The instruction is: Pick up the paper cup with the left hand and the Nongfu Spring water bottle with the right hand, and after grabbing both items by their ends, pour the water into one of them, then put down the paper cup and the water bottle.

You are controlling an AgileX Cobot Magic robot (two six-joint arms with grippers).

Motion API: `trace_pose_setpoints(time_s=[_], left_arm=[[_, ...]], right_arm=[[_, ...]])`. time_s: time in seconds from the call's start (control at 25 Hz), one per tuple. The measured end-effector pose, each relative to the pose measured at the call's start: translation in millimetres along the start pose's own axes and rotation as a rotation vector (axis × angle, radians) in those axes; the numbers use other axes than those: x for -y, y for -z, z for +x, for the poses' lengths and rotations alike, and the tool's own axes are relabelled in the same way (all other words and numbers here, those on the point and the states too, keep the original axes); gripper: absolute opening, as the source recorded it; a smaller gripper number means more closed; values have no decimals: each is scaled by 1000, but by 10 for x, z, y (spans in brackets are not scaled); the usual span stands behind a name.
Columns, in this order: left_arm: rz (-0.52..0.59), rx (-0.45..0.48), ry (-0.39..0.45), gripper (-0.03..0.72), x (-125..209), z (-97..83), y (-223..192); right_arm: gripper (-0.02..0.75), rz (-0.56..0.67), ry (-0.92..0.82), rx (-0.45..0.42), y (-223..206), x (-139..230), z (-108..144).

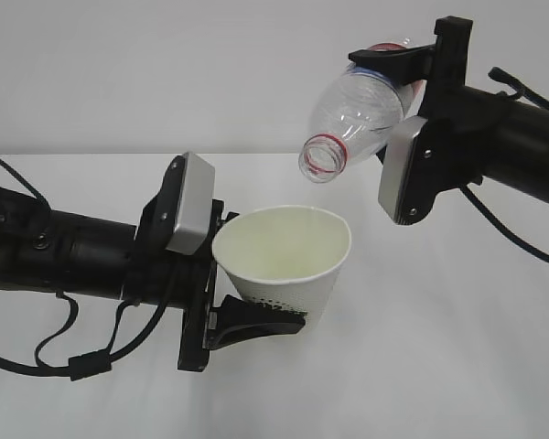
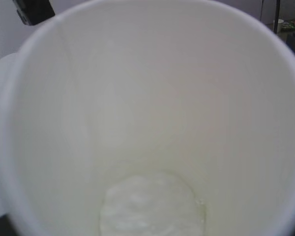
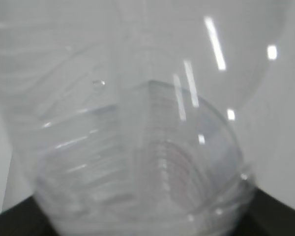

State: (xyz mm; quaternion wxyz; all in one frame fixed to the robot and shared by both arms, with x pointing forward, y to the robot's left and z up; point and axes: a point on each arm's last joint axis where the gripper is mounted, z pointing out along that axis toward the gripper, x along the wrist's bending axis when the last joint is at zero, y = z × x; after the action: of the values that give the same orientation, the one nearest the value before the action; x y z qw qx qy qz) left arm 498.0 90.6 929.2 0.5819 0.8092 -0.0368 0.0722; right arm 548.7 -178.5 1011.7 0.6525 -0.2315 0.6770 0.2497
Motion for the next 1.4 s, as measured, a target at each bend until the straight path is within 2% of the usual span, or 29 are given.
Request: trace_pose_setpoints(time_s=[1.4], left_arm=[[13, -6, 0, 501, 12, 5, 0]], right_arm=[[480, 0, 33, 0, 0, 0, 0]])
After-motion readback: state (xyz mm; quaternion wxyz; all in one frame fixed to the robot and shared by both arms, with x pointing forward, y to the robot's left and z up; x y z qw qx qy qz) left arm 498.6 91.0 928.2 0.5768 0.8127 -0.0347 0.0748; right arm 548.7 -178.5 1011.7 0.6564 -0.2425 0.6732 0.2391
